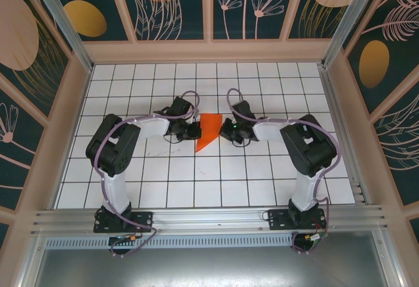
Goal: Fold a paper plane with a square sheet of paper (pick it up from the middle)
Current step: Third fold the triangle at the center of the table.
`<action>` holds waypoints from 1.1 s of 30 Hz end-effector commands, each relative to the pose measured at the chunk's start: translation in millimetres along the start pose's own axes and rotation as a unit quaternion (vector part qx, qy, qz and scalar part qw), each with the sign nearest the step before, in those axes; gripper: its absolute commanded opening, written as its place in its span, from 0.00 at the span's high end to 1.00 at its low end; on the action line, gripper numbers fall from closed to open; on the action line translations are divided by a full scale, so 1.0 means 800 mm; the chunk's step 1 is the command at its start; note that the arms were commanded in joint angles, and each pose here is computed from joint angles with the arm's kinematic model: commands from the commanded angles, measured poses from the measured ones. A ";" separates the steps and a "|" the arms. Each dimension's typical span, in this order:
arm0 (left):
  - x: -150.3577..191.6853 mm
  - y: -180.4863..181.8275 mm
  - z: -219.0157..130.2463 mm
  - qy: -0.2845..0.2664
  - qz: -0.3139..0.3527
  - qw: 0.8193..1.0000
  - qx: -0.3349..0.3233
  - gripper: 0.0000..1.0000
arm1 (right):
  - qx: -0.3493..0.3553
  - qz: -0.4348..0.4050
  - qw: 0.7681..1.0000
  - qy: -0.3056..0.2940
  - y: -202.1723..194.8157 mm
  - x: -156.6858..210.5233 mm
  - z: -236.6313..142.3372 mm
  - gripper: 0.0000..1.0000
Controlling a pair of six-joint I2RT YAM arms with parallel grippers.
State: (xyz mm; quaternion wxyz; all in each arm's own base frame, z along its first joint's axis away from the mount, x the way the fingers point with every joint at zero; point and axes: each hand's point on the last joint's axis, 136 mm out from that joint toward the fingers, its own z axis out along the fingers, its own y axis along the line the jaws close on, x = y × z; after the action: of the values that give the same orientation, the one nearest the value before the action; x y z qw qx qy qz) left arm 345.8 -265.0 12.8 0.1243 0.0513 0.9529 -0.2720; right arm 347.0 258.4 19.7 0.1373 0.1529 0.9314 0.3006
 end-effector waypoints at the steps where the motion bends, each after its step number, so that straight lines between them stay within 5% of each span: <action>1: 0.029 0.055 0.016 0.034 -0.019 0.997 -0.074 1.00 | 0.045 0.010 0.998 -0.049 -0.019 -0.022 -0.031 1.00; 5: 0.026 0.045 0.017 0.033 -0.019 0.998 -0.057 1.00 | 0.007 -0.014 0.998 -0.062 0.021 -0.024 -0.047 1.00; 13: 0.022 0.039 0.015 0.030 -0.020 0.998 -0.048 1.00 | -0.052 -0.031 0.998 0.015 0.066 0.017 -0.002 1.00; 25: -0.015 -0.009 -0.013 -0.017 -0.031 0.999 0.015 1.00 | 0.001 -0.002 0.999 0.050 0.019 0.039 0.029 1.00; 28: -0.022 -0.029 -0.038 -0.042 -0.043 0.997 0.045 0.87 | 0.011 0.005 0.999 0.050 0.009 0.041 0.028 1.00; 33: -0.017 -0.059 -0.059 -0.051 -0.083 0.989 0.114 0.80 | 0.019 0.006 0.998 0.053 0.004 0.042 0.030 1.00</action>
State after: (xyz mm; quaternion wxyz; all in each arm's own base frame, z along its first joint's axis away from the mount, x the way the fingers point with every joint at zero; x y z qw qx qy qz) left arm 341.5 -269.2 53.9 0.1415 -0.0029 0.9329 -0.3311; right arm 336.0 298.7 19.7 0.1075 0.1281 0.9314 0.3233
